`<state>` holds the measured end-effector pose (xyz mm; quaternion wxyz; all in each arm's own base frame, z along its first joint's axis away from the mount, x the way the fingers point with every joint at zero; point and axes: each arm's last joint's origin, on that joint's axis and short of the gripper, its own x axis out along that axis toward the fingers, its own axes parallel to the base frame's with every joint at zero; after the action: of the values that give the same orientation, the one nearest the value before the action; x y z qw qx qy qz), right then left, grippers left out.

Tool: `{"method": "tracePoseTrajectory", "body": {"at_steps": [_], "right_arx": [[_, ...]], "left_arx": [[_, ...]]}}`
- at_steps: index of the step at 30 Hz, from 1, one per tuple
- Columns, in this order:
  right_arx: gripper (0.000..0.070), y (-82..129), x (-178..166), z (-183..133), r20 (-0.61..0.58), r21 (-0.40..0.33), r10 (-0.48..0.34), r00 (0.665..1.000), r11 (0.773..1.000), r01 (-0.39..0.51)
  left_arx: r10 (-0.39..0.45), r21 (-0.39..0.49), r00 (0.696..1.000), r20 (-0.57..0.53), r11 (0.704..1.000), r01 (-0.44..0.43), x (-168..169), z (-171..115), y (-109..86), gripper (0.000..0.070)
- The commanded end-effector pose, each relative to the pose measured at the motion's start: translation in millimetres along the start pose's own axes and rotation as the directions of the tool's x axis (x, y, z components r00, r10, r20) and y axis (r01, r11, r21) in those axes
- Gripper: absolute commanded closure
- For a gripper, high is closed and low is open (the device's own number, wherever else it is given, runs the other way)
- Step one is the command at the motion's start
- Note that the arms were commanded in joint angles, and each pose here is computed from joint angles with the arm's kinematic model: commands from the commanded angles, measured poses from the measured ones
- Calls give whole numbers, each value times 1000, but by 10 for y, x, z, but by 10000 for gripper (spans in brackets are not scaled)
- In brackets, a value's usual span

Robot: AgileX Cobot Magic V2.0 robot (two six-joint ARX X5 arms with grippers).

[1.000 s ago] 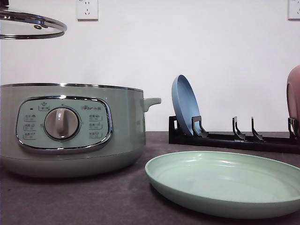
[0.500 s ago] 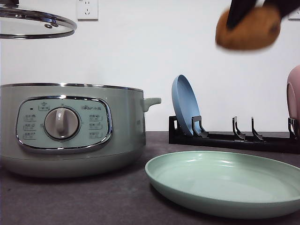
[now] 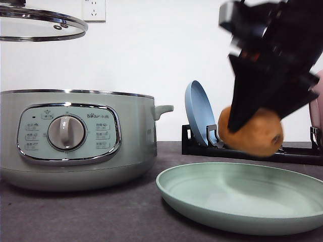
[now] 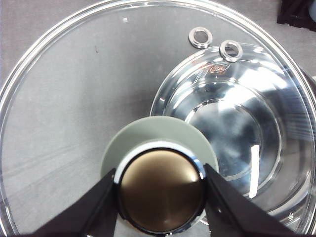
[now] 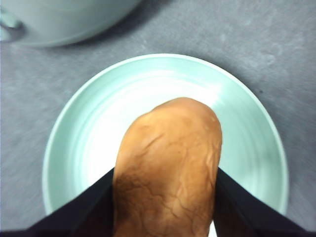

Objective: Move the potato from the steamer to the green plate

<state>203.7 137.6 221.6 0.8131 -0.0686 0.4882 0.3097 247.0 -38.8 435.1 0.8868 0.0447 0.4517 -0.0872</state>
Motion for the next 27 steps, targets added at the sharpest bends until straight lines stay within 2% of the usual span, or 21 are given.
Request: {"method": "tracePoseTrajectory", "body": {"at_steps": [1, 12, 14, 17, 19, 27], "right_arx": [[613, -2, 105, 10, -24, 11, 7, 1000, 1000, -7], [607, -63, 441, -21, -126, 32, 18, 992, 999, -14], [555, -69, 469, -33, -142, 36, 19, 990, 999, -13], [395, -68, 480, -42, -152, 42, 18, 988, 999, -12], [322, -69, 479, -41, -152, 44, 17, 988, 999, -11], [135, -55, 408, -10, -122, 52, 13, 992, 999, -7]], "left_arx": [[-3, 9, 996, 86, 1000, 2, -146, 57, -16, 700], [-10, 18, 996, 86, 1000, 9, -146, 58, -44, 700], [-15, 24, 996, 86, 1000, 13, -146, 58, -62, 700], [-23, 33, 996, 86, 999, 20, -145, 58, -91, 700], [-30, 40, 996, 86, 999, 26, -145, 58, -112, 700], [-115, 79, 990, 82, 991, 109, -148, 56, -232, 700]]}}
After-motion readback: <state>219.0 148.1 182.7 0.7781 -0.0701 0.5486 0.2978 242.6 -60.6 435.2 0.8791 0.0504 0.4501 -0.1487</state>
